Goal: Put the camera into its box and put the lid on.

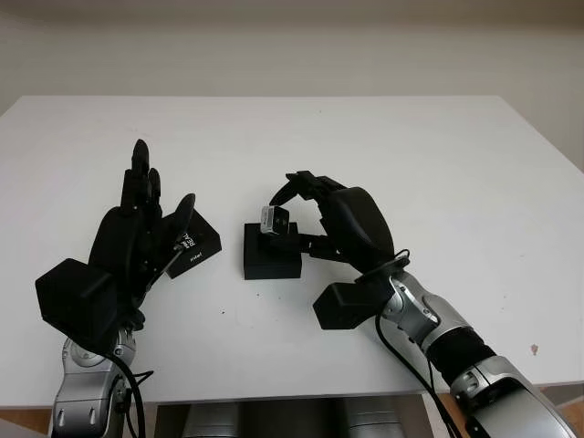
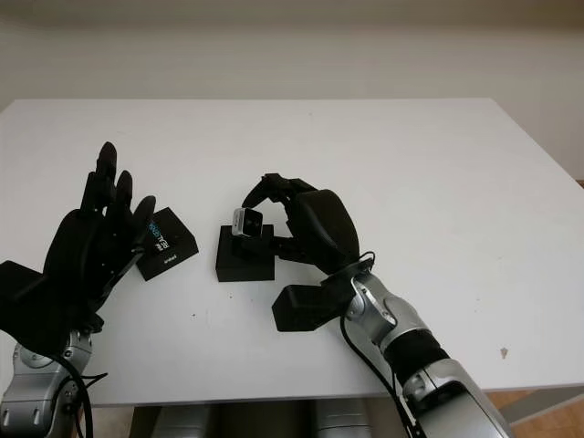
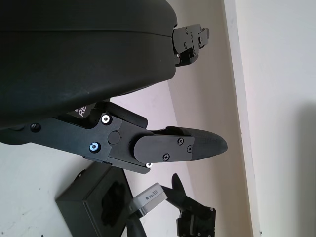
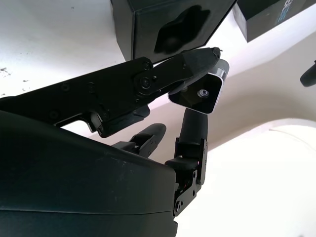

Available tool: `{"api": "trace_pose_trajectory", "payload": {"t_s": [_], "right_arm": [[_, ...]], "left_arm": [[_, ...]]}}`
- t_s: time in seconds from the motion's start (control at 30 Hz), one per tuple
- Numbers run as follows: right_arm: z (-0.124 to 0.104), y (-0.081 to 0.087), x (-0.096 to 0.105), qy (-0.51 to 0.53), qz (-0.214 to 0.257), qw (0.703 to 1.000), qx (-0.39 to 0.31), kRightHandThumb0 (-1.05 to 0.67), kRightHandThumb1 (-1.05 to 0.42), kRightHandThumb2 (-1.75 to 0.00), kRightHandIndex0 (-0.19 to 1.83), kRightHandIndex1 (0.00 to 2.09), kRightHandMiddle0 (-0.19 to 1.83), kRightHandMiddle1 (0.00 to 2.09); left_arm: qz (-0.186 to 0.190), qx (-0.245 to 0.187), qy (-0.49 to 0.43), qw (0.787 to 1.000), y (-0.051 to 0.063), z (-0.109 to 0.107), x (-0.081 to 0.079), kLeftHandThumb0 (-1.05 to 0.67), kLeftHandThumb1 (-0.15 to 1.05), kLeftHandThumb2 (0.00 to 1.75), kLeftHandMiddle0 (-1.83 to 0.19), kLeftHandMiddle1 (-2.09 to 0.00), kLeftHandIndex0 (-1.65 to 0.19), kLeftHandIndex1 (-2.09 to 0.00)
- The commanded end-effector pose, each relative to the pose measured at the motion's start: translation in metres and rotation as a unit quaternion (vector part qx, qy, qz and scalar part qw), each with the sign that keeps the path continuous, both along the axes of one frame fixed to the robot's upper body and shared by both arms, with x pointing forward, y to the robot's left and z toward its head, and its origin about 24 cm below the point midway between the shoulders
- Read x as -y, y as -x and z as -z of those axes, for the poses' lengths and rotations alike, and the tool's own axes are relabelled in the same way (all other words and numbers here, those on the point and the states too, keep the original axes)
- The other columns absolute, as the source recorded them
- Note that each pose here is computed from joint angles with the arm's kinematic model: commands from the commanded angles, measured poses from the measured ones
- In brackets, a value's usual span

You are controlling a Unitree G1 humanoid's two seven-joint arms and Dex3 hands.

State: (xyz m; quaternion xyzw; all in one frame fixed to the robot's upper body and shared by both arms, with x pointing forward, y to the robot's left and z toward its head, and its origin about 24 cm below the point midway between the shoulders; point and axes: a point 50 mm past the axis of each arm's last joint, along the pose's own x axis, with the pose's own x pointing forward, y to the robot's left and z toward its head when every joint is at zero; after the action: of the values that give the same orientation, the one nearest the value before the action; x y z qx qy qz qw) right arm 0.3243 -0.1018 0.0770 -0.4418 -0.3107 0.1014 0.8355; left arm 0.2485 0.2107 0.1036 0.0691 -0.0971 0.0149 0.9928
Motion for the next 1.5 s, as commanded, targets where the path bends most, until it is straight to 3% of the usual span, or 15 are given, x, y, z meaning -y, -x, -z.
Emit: {"api": "trace_pose_trajectory", "payload": {"t_s": [0.0, 0.97, 1.17, 1.47], "right_arm": [[-0.014, -0.003, -0.002, -0.008, -0.002, 1.000, 0.016, -0.48, -1.04, -0.06, 0.44, 0.34, 0.40, 1.53], [-0.071, -0.005, -0.022, 0.162, -0.016, 0.986, -0.030, -0.45, -1.04, -0.09, 0.46, 0.32, 0.43, 1.58], [-0.071, -0.005, -0.022, 0.184, 0.001, 0.982, -0.049, -0.44, -1.05, -0.08, 0.49, 0.31, 0.44, 1.64], [-0.070, -0.004, -0.022, 0.196, 0.017, 0.978, -0.064, -0.44, -1.05, -0.08, 0.54, 0.38, 0.37, 1.96]], "left_arm": [[0.000, 0.006, 0.003, 1.000, -0.001, -0.001, 0.001, -0.58, 1.05, 0.39, 0.18, -0.05, 0.19, -0.03], [-0.003, 0.004, 0.013, 1.000, -0.001, 0.002, 0.008, -0.58, 1.05, 0.38, 0.17, -0.05, 0.19, -0.03], [-0.008, 0.001, 0.012, 1.000, 0.000, 0.004, 0.008, -0.59, 1.05, 0.38, 0.16, -0.06, 0.18, -0.03], [-0.010, 0.001, 0.014, 1.000, 0.003, 0.005, 0.011, -0.58, 1.05, 0.39, 0.17, -0.05, 0.19, -0.03]]}}
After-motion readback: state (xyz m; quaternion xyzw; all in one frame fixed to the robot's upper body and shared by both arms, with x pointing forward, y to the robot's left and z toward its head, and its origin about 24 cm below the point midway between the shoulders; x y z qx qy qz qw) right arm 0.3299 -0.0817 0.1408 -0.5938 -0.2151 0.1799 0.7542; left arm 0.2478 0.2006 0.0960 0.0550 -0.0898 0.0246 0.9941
